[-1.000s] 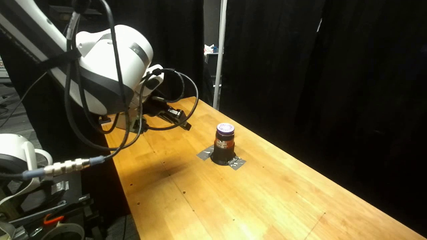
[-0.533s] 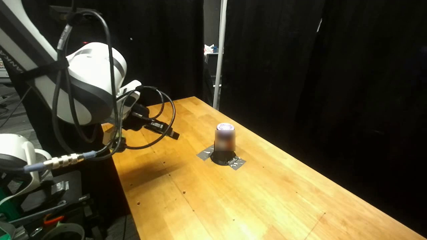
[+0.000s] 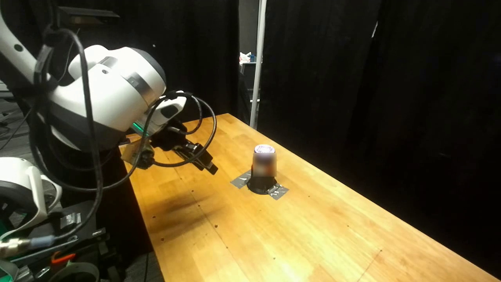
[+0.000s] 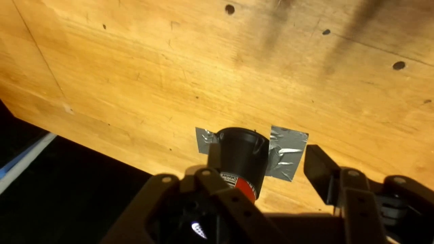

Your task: Put the rubber band on the cup

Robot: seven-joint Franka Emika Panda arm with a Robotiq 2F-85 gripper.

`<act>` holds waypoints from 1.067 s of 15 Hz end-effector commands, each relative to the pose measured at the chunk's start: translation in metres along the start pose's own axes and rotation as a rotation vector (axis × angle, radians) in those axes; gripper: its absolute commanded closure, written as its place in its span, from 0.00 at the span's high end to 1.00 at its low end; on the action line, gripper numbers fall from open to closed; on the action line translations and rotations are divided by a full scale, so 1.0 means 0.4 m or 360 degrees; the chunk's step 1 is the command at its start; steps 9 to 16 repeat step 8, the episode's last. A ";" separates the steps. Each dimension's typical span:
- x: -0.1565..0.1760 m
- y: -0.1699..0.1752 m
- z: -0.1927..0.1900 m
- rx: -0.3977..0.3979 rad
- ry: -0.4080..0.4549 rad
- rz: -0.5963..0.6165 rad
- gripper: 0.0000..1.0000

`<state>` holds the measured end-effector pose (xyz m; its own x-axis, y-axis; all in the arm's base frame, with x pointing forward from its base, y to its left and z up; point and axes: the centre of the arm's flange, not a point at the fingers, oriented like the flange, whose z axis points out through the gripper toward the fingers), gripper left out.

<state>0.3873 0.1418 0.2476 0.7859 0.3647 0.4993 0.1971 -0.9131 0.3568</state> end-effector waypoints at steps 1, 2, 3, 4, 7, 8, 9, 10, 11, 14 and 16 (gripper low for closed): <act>0.120 0.022 -0.140 -0.0004 -0.0195 -0.0015 0.97; 0.119 0.022 -0.140 0.0004 -0.0234 -0.0015 1.00; 0.122 0.023 -0.139 0.0010 -0.0274 -0.0015 1.00; 0.129 0.029 -0.137 0.0025 -0.0311 -0.0013 1.00; 0.146 0.013 -0.158 0.0096 -0.0374 0.0021 1.00; 0.158 0.006 -0.168 0.0089 -0.0408 0.0062 1.00; 0.158 0.006 -0.168 0.0089 -0.0408 0.0062 1.00; 0.158 0.006 -0.168 0.0089 -0.0408 0.0062 1.00; 0.158 0.006 -0.168 0.0089 -0.0408 0.0062 1.00; 0.158 0.006 -0.168 0.0089 -0.0408 0.0062 1.00; 0.158 0.006 -0.168 0.0089 -0.0408 0.0062 1.00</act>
